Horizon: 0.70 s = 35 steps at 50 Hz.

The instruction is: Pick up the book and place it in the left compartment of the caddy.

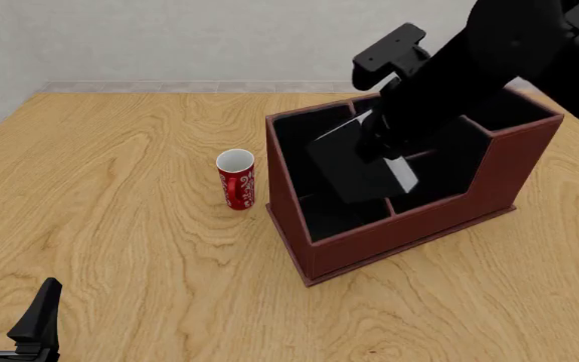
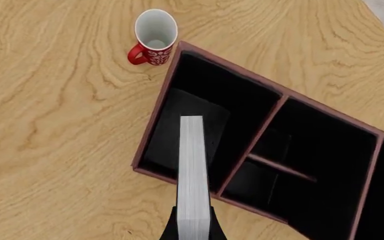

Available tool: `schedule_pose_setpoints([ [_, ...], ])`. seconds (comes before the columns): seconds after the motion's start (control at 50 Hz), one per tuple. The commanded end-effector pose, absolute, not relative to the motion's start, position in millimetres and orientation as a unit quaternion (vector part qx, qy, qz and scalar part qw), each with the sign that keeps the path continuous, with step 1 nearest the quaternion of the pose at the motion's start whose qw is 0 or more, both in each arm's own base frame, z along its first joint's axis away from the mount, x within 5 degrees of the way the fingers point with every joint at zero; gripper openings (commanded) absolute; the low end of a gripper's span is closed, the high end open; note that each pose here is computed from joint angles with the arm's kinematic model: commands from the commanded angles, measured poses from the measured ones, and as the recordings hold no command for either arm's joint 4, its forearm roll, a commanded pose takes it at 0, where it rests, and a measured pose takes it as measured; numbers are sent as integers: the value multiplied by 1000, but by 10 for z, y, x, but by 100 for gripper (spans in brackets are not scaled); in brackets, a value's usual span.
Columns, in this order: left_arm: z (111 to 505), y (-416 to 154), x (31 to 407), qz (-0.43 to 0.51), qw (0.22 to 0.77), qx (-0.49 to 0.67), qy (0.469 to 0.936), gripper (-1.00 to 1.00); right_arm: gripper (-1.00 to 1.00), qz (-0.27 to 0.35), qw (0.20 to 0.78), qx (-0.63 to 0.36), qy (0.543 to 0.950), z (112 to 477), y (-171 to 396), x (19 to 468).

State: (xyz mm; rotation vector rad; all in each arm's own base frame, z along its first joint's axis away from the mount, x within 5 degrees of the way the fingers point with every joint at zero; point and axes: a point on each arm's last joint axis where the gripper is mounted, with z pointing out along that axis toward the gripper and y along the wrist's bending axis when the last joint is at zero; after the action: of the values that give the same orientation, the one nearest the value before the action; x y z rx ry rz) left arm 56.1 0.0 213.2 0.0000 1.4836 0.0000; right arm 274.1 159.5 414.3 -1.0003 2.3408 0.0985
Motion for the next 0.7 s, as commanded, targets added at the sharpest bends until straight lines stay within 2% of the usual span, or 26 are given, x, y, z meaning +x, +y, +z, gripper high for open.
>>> schedule_pose_setpoints([
  [0.02,2132,0,561,0,737,0,676,100,-100,38,290,-365,884,4120,1623,2822],
  [0.7,2132,0,561,0,737,0,676,100,-100,40,276,-362,890,3914,1745,2972],
])
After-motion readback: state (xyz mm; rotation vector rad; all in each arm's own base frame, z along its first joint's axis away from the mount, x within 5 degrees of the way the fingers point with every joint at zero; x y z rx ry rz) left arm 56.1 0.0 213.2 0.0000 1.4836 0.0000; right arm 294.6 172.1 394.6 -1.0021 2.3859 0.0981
